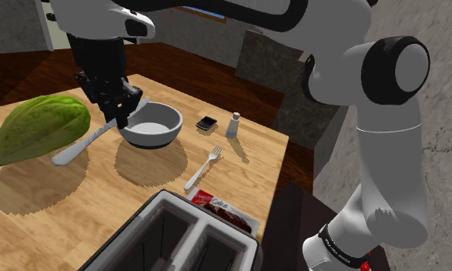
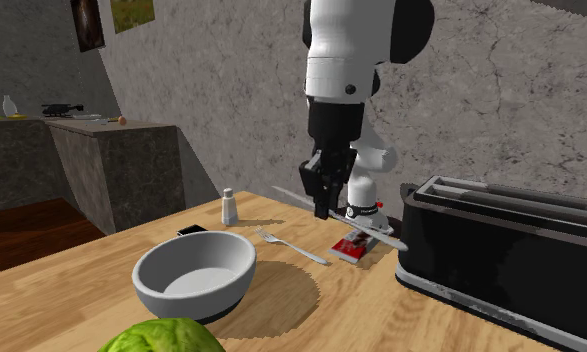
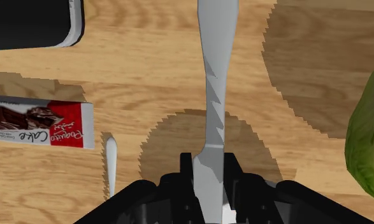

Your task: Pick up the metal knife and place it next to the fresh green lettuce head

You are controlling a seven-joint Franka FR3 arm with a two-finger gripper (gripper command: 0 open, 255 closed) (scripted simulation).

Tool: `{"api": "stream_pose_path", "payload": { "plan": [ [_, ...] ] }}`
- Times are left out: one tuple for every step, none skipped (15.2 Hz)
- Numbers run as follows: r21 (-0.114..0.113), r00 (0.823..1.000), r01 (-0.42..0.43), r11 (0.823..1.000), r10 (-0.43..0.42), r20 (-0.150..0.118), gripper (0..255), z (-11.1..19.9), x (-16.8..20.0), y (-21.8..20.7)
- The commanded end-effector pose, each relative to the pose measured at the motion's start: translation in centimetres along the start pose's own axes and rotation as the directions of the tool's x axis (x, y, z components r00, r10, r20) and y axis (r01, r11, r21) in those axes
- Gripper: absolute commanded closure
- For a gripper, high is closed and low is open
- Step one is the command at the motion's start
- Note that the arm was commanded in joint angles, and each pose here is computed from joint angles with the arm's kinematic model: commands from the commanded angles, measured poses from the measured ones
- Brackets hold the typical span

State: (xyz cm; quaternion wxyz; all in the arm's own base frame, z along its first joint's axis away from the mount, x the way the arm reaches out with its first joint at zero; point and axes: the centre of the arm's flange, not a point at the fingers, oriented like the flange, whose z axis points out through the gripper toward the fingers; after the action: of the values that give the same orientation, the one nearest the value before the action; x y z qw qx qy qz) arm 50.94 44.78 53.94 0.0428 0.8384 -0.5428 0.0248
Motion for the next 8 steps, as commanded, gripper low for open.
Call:
{"api": "stream_pose_path", "payload": {
  "plan": [
    [0.000, 1.000, -0.001, 1.000, 0.001, 0.000, 255, 1.1, -0.2, -0.1],
    [0.000, 1.000, -0.001, 1.000, 0.001, 0.000, 255, 1.7, -0.3, -0.2],
    [0.000, 1.000, -0.001, 1.000, 0.001, 0.000, 255, 2.2, -0.3, -0.2],
    [0.000, 1.000, -0.001, 1.000, 0.001, 0.000, 255, 2.7, -0.3, -0.2],
    [0.000, 1.000, -0.001, 1.000, 0.001, 0.000, 255, 3.2, -0.4, -0.2],
    [0.000, 1.000, -0.001, 1.000, 0.001, 0.000, 255, 3.8, -0.4, -0.3],
    [0.000, 1.000, -0.001, 1.000, 0.001, 0.000, 255, 4.3, -0.5, -0.3],
    [0.000, 1.000, -0.001, 1.000, 0.001, 0.000, 255, 4.8, -0.5, -0.3]
  ]
}}
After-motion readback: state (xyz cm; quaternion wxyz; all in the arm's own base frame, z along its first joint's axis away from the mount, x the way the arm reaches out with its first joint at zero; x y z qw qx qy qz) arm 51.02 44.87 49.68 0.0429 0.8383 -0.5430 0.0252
